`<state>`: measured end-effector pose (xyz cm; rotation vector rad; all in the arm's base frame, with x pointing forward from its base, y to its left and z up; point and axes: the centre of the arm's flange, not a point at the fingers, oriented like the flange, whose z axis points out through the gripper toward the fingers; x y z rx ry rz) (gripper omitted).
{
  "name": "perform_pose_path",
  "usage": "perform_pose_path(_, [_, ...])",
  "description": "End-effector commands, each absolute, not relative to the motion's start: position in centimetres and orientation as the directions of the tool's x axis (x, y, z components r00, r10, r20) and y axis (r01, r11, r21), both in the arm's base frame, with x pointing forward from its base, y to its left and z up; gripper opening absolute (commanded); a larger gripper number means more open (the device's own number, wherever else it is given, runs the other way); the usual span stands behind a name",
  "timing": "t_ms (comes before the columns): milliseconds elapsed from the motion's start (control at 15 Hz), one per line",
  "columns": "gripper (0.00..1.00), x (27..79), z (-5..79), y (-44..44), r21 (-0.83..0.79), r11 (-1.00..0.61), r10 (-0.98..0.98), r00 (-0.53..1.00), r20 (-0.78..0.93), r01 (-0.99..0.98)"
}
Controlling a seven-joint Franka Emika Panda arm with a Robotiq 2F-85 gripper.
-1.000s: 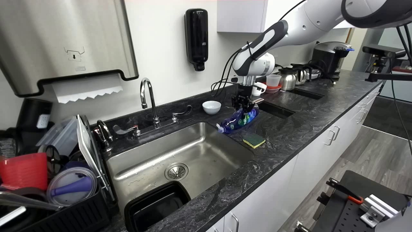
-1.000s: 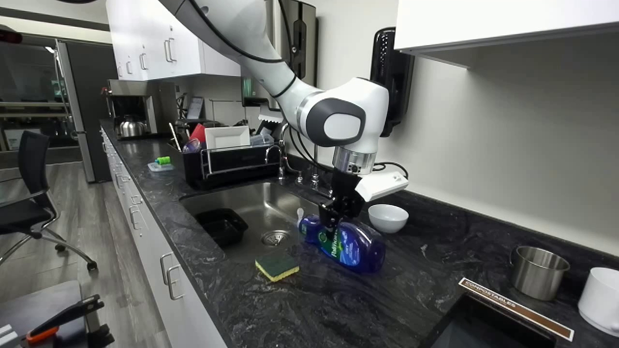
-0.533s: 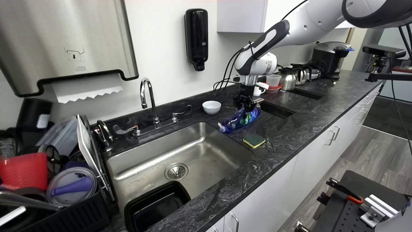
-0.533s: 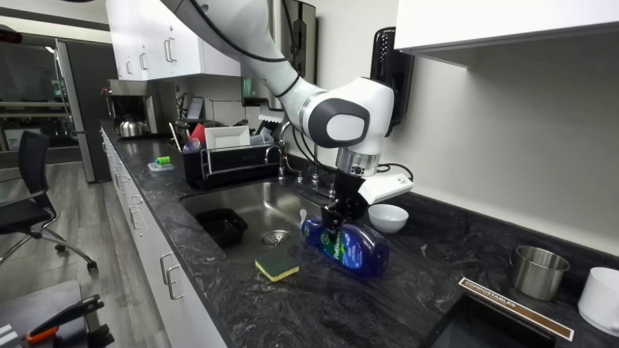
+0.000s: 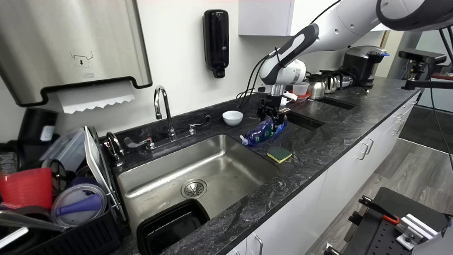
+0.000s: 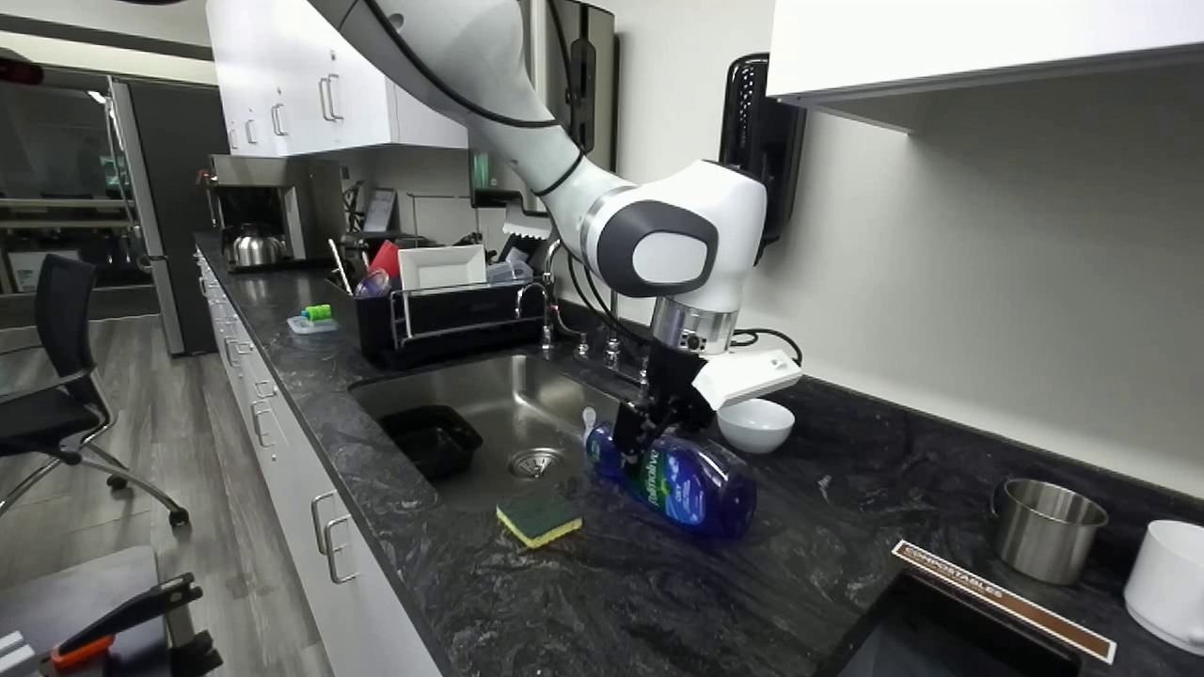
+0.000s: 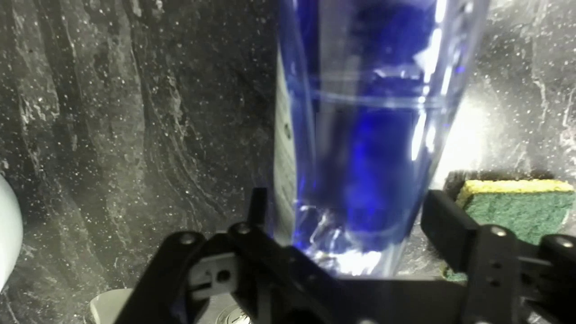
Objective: Pour the liquid soap into the sink
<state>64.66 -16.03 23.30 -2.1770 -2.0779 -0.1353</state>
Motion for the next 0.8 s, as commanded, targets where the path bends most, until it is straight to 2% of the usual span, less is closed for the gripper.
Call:
perform_pose_path(0, [1.00, 63.6, 23.5, -15.8, -0.019, -0.045, 0.984, 0.047, 0.173, 0.999])
perform_pose_path(733, [1.00, 64.6, 24.9, -12.1, -0.034, 0.014, 0.984, -0.007, 0.176, 0.999])
